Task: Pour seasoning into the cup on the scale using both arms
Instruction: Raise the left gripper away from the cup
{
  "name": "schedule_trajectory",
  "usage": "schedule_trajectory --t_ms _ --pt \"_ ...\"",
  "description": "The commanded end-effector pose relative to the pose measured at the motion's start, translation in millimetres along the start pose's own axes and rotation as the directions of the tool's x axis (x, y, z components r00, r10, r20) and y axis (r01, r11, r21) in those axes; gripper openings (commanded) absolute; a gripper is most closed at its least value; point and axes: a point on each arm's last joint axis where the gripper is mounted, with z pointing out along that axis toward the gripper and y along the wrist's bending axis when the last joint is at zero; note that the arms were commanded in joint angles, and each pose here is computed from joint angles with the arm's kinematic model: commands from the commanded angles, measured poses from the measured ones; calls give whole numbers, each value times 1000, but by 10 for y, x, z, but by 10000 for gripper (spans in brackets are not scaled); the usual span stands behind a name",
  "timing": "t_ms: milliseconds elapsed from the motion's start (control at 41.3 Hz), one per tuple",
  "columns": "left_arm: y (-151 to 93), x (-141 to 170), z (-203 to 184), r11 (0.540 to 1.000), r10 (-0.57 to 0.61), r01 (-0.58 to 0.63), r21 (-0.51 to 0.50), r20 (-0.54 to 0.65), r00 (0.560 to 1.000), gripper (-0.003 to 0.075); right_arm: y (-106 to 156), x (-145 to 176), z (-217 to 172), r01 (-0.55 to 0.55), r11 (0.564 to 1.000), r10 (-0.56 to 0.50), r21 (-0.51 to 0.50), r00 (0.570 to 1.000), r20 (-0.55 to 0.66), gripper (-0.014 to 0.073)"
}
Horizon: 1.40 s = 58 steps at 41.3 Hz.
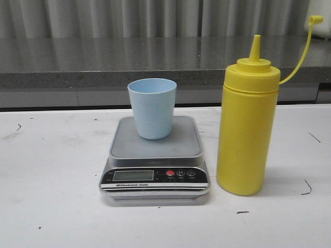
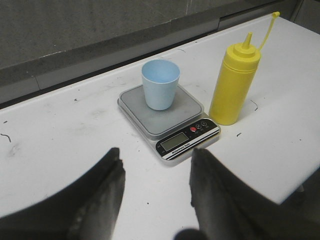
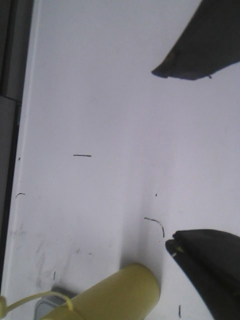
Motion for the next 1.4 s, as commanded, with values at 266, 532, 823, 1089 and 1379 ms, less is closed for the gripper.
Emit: schedule_trajectory --t_ms 266,532,823,1089,1379 --pt "-6 -125 -24 1000 -13 13 10 86 996 316 249 -130 32 188 962 -177 -199 981 75 625" --pt "-6 -123 -24 1000 -13 13 10 84 996 316 390 -87 22 249 918 -241 -310 968 64 627" --pt "-6 -123 -24 1000 -13 13 10 84 996 316 420 -167 10 211 921 -173 -327 975 141 627" --pt "-6 -123 -24 1000 -13 13 10 84 996 316 460 5 281 131 934 -82 -333 984 156 626" --pt "-6 -123 -24 1000 -13 13 10 84 996 316 592 468 631 115 922 -66 -371 988 142 624"
